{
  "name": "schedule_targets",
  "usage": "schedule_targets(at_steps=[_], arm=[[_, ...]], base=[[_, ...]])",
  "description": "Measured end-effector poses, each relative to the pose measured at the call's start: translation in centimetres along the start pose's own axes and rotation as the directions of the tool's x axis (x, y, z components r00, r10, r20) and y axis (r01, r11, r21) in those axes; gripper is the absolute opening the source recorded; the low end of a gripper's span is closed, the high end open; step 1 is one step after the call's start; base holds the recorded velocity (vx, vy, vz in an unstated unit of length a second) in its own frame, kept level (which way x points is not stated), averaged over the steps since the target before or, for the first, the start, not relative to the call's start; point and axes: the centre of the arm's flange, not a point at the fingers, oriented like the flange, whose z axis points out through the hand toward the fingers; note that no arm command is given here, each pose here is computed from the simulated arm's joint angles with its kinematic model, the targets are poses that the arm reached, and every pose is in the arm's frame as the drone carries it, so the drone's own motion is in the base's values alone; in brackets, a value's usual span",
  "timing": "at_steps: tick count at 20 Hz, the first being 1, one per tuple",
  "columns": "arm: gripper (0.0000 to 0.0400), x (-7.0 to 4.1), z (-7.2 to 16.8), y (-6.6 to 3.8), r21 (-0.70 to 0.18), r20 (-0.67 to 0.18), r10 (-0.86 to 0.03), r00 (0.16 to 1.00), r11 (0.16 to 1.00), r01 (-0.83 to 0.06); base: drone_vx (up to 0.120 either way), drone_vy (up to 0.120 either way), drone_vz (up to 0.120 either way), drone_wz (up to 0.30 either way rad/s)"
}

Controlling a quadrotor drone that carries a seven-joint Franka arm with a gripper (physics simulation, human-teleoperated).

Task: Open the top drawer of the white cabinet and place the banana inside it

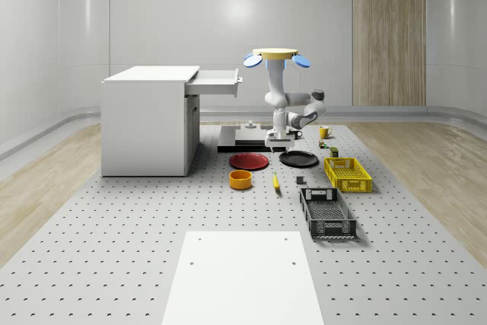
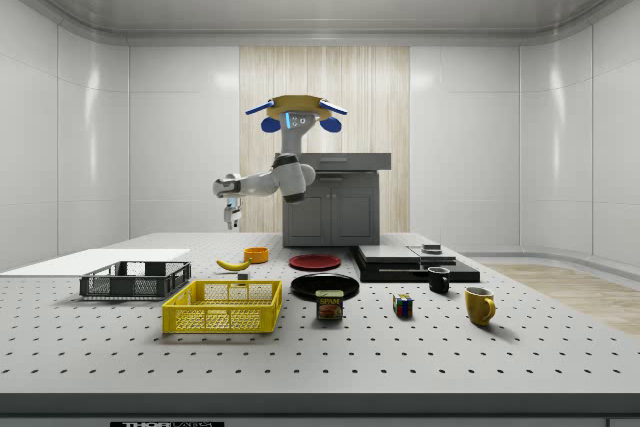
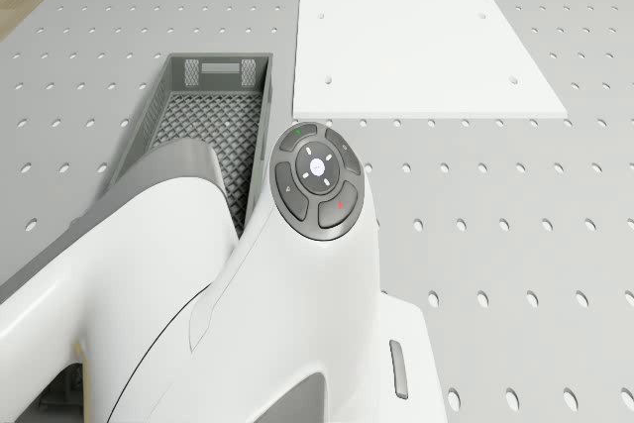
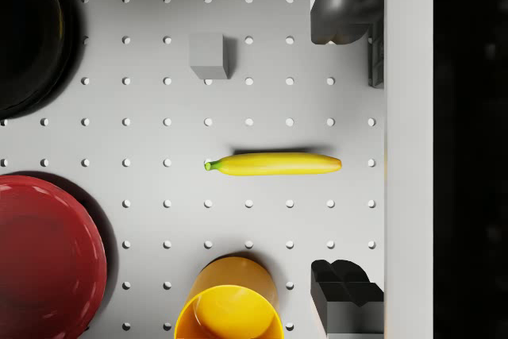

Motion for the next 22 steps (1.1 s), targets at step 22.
schedule_targets(at_steps=[22], arm=[[0.0400, 0.00, 0.00, 0.00, 0.000, 0.000, 0.000, 1.000, 1.000, 0.000]], base=[[-0.038, 0.000, -0.069, 0.000]])
